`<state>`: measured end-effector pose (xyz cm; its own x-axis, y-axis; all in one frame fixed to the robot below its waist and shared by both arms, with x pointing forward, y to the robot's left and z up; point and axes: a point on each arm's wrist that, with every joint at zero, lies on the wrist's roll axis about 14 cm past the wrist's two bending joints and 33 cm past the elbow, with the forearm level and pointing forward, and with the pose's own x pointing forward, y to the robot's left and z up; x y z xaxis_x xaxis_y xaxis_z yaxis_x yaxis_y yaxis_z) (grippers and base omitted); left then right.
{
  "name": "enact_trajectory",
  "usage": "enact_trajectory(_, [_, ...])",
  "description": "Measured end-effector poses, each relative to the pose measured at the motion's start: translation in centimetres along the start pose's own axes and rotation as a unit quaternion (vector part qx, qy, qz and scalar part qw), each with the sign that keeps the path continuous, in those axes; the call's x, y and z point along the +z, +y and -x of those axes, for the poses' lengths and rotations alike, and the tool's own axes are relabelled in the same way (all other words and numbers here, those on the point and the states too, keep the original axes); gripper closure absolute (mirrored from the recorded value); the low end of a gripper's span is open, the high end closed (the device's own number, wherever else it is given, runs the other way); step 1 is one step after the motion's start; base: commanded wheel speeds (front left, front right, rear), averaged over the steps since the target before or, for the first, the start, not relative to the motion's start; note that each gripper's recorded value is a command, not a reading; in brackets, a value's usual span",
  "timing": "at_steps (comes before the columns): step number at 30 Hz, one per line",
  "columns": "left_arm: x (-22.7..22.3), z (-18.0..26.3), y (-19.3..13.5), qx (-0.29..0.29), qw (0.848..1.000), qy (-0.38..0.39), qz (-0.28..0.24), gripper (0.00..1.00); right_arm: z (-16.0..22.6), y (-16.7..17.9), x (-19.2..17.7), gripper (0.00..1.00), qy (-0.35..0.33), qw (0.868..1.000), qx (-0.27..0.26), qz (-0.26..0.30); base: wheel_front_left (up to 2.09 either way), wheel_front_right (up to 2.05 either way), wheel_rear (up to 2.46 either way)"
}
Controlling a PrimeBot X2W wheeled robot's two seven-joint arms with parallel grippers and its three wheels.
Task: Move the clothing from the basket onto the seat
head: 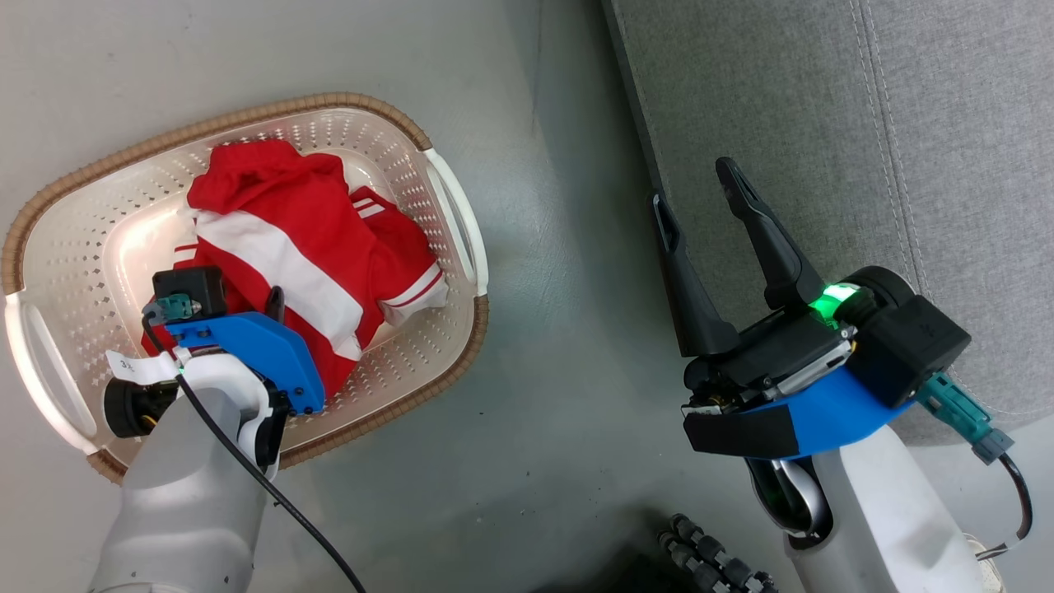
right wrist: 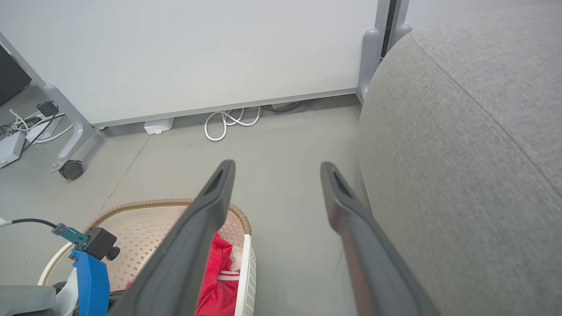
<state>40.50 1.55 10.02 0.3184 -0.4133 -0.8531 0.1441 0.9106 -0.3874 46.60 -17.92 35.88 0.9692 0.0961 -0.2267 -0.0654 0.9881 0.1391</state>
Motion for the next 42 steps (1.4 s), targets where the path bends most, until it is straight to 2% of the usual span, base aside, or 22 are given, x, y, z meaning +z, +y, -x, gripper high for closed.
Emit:
enact_trajectory(14, [0.5,0.6,-0.3,-0.003,1.000,-0.007,0.002,1.00,0.1,0.2,0.6,0.00,-0.007,1.000,0.003,-0.001,0.00,0.00,0.00])
enact_trajectory(21, [1.0,2.4,-1.4,-0.007,1.000,-0.025,0.006,1.00,0.4,0.7,2.2,0.00,-0.024,1.000,0.008,-0.001,0.00,0.00,0.00])
enact_trajectory(32, [2.2,9.1,-4.7,-0.025,0.996,-0.080,-0.009,1.00,3.6,2.3,5.7,0.00,-0.056,0.998,0.018,0.005,0.00,0.00,0.00])
enact_trajectory(42, [5.7,16.3,-8.6,-0.063,0.981,-0.184,-0.019,1.00,7.3,4.9,8.9,0.00,-0.093,0.995,0.044,-0.003,0.00,0.00,0.00])
